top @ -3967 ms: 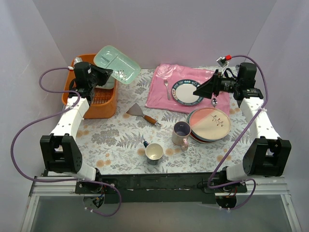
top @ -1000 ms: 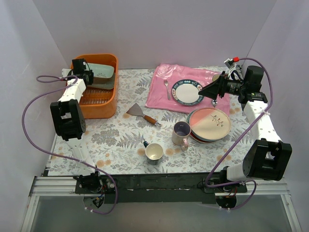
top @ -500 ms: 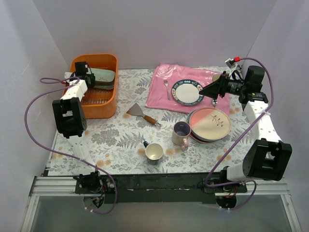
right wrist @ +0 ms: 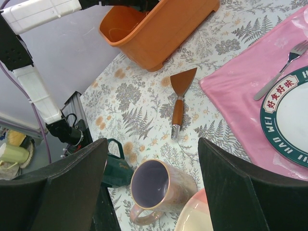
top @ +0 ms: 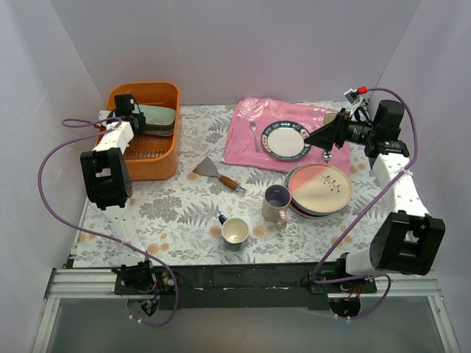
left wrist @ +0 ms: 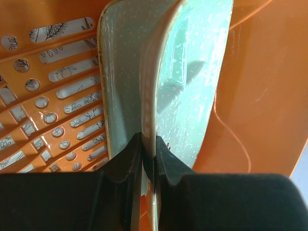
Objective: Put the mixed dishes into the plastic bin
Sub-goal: Place the plate in the plastic bin.
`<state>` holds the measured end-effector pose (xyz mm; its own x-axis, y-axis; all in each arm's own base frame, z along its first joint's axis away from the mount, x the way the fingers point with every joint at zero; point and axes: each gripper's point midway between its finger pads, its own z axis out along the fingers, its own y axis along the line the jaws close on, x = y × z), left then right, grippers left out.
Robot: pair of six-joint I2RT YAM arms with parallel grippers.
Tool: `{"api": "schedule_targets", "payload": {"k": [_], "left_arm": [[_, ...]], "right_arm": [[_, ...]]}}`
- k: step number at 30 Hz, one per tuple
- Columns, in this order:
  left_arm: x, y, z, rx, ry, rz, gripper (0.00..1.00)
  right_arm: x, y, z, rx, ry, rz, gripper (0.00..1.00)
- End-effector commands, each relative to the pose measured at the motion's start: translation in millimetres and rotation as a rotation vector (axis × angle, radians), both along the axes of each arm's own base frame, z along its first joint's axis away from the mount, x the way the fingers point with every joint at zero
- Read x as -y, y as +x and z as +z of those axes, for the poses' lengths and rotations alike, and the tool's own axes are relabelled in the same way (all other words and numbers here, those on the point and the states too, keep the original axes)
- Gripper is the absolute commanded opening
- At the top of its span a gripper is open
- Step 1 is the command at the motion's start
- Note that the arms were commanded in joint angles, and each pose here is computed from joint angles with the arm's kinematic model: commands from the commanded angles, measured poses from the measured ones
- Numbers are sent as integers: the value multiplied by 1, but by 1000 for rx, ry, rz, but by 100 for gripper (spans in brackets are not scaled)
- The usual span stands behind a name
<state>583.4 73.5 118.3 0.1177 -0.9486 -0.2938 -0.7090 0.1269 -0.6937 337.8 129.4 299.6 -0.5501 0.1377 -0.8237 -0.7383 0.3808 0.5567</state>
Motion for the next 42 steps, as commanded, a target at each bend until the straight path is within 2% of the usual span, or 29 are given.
{"api": "schedule_targets", "payload": {"k": [1,4,21,42], "left_arm": [[-1,29,68,229,-88,79,6],[-1,29,67,229,-90,76,7],[2,26,54,202,-99,65,28],[5,-5,35,101,-80,47,69]], "right_arm": [[2,-2,11,54,0,3,83],[3,-2,10,51,1,2,83],[5,-2,10,47,4,-7,83],[4,-5,12,49,11,-5,83]]}}
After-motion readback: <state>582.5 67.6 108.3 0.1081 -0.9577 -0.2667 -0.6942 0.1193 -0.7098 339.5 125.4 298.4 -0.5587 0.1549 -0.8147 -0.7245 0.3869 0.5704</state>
